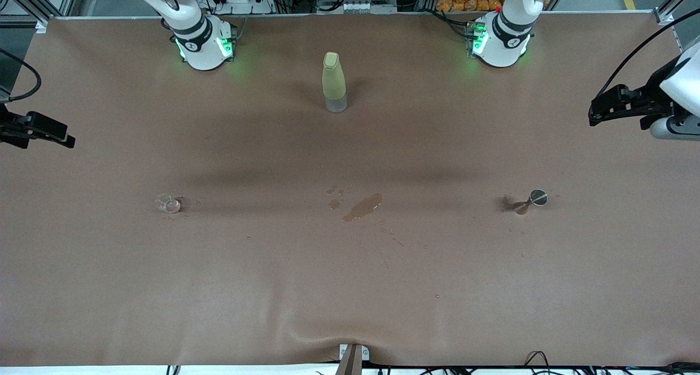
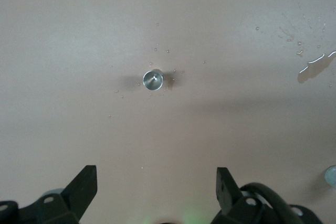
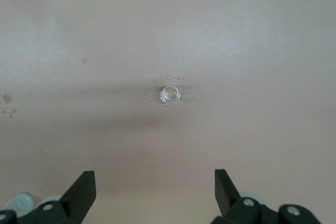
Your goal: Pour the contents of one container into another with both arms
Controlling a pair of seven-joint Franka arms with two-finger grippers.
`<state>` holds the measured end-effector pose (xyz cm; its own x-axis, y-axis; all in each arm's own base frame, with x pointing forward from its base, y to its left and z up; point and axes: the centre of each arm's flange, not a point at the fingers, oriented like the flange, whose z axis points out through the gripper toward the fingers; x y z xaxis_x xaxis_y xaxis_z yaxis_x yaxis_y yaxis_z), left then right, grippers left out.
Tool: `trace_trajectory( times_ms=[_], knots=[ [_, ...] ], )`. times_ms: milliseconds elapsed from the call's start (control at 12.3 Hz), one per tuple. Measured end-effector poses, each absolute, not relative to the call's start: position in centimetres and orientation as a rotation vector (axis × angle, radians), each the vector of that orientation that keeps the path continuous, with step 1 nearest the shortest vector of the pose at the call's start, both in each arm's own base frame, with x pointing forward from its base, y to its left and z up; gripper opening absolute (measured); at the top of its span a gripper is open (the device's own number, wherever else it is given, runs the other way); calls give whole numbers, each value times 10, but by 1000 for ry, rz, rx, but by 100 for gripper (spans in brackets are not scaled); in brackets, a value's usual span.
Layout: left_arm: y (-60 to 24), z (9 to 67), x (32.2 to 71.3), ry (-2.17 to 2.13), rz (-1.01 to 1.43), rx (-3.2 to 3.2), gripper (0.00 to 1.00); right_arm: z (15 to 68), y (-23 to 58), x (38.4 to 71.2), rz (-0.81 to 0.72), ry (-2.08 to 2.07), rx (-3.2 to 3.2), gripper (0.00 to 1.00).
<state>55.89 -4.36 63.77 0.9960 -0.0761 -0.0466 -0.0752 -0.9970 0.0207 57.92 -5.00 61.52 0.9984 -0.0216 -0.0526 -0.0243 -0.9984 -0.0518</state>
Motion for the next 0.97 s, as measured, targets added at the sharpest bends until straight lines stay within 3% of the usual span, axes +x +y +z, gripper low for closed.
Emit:
trace_trajectory(
  times_ms=[974],
  knots=[
    [-40, 631, 564, -122, -87, 3127, 100, 615, -49, 579, 81, 32, -3089, 100]
  ],
)
